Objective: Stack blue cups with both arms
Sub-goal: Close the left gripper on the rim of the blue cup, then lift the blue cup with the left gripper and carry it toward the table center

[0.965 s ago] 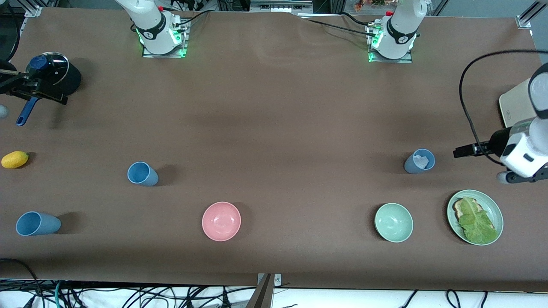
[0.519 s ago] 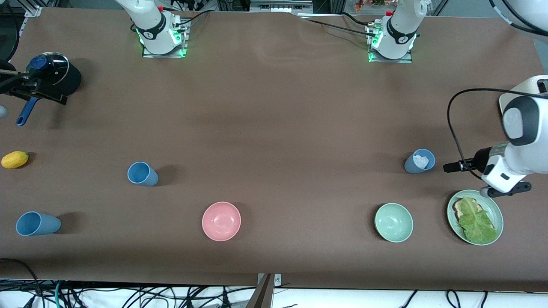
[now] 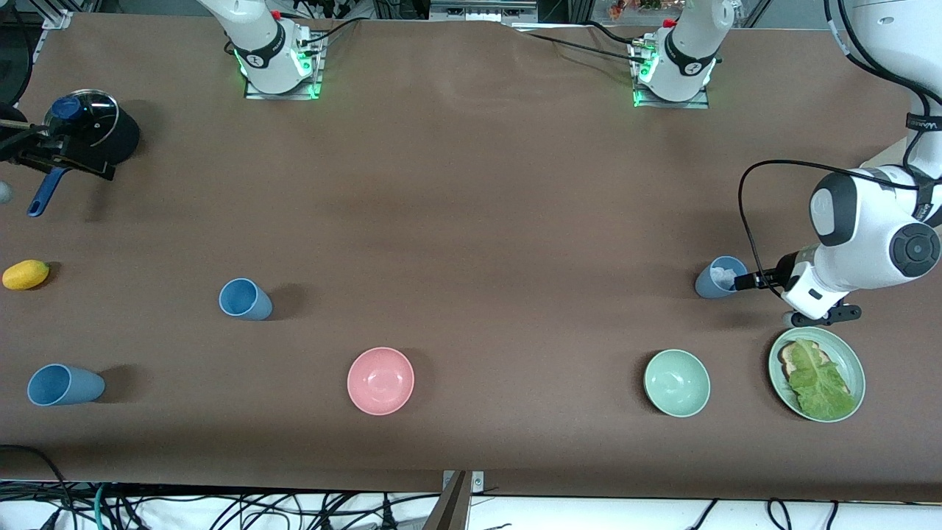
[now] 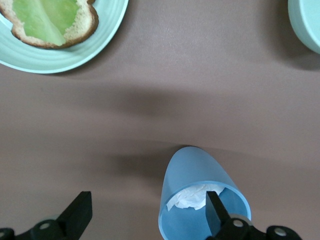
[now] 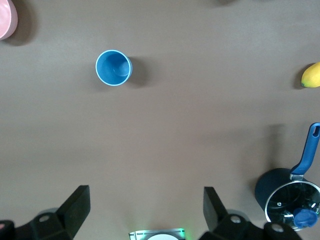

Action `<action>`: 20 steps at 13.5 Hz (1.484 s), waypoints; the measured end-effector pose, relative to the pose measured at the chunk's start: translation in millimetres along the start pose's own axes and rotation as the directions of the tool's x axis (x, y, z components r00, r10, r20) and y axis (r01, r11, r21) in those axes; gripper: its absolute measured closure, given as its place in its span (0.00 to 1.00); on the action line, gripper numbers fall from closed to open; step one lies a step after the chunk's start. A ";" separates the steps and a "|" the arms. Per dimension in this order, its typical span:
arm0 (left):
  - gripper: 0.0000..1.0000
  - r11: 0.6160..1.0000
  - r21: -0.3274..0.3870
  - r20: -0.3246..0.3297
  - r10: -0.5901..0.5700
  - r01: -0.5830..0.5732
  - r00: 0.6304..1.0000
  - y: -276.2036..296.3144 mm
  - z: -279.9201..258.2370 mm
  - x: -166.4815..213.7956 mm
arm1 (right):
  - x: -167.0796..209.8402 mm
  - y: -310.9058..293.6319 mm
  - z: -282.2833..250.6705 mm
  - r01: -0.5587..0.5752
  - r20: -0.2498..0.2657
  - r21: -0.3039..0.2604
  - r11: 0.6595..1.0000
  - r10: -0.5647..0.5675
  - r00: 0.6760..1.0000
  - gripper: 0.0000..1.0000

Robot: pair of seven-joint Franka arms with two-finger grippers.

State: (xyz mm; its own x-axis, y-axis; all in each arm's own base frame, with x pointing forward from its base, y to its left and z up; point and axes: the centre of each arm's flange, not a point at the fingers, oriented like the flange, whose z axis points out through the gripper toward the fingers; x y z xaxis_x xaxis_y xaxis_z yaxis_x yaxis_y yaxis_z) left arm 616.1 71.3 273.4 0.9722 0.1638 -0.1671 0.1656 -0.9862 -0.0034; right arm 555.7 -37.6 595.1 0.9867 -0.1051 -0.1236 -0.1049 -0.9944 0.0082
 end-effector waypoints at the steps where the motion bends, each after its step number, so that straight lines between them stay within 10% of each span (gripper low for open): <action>1: 0.00 1.000 0.000 0.002 0.001 -0.001 1.000 0.2 2.4 -1.1 | 0.0 0.0 0.0 0.000 0.000 0.000 1.000 0.000 1.000 0.00; 6: 0.05 1.000 0.000 0.018 0.005 -0.005 1.000 2.4 14.1 -6.8 | 0.0 0.2 -0.1 0.000 0.000 0.000 1.000 0.000 1.000 0.00; 14: 0.94 1.000 -0.001 0.019 -0.009 0.009 1.000 5.2 18.0 -6.8 | 0.1 1.2 -0.1 -0.003 0.000 0.006 1.000 0.003 1.000 0.00; 20: 1.00 1.000 -0.005 0.006 -0.031 0.031 1.000 8.9 12.5 -5.2 | 0.1 2.6 -0.1 -0.005 0.000 0.007 1.000 0.005 1.000 0.00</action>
State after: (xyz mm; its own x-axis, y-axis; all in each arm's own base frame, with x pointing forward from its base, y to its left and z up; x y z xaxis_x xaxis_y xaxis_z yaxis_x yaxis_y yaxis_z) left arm 610.4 61.4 261.9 0.9656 0.1937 -0.1733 0.1961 -0.9806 -0.0032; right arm 555.6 -40.2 595.2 0.9861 -0.1106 -0.1236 -0.1113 -0.9938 0.0015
